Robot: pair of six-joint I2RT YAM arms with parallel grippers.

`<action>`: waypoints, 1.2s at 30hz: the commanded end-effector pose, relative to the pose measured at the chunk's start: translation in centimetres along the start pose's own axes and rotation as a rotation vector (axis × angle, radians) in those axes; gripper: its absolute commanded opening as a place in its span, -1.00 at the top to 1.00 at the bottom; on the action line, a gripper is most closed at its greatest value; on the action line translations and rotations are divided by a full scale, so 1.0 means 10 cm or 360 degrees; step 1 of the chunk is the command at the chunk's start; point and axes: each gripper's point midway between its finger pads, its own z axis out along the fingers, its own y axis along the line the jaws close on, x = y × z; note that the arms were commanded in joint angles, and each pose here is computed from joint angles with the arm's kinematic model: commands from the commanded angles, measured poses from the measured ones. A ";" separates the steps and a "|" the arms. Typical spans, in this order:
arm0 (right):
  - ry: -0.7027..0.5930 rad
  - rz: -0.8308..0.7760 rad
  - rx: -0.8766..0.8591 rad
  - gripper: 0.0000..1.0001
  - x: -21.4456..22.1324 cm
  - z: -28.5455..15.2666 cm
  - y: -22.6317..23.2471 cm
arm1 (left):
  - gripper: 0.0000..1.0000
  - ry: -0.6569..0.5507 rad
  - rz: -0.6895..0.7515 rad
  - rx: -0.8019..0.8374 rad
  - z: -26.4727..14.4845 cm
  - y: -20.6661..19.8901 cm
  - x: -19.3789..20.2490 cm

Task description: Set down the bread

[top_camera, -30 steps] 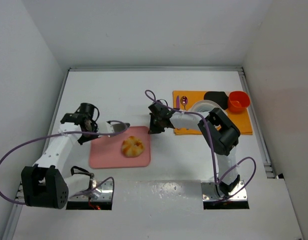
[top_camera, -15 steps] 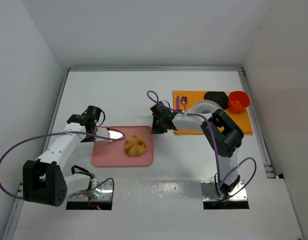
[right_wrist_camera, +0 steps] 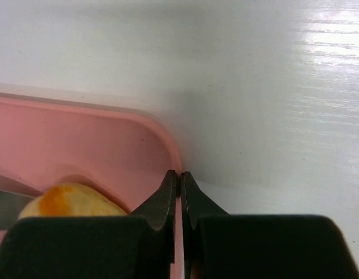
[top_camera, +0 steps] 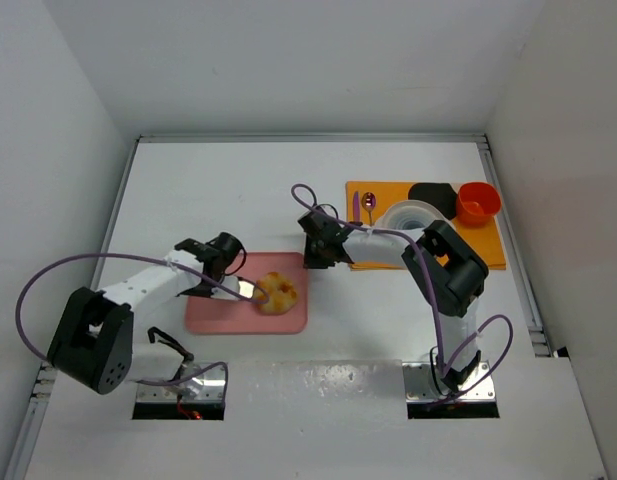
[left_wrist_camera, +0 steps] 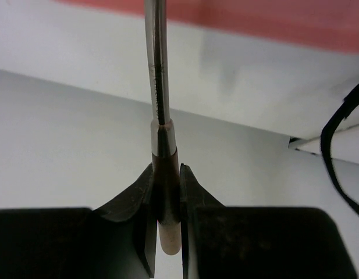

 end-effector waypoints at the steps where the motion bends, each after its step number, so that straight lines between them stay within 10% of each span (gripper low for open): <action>1: -0.0031 0.0005 -0.0039 1.00 -0.03 -0.14 0.16 | 1.00 -0.0096 0.0033 0.0052 -0.06 -0.06 -0.25; 31: -0.0047 0.0079 0.0049 1.00 -0.01 -0.17 0.07 | 1.00 -0.0625 -0.0059 0.0274 -0.26 -0.36 -1.05; 36: -0.0064 0.0064 0.0014 0.71 -0.08 -0.19 0.14 | 1.00 -0.0678 -0.0079 0.0305 -0.24 -0.43 -1.05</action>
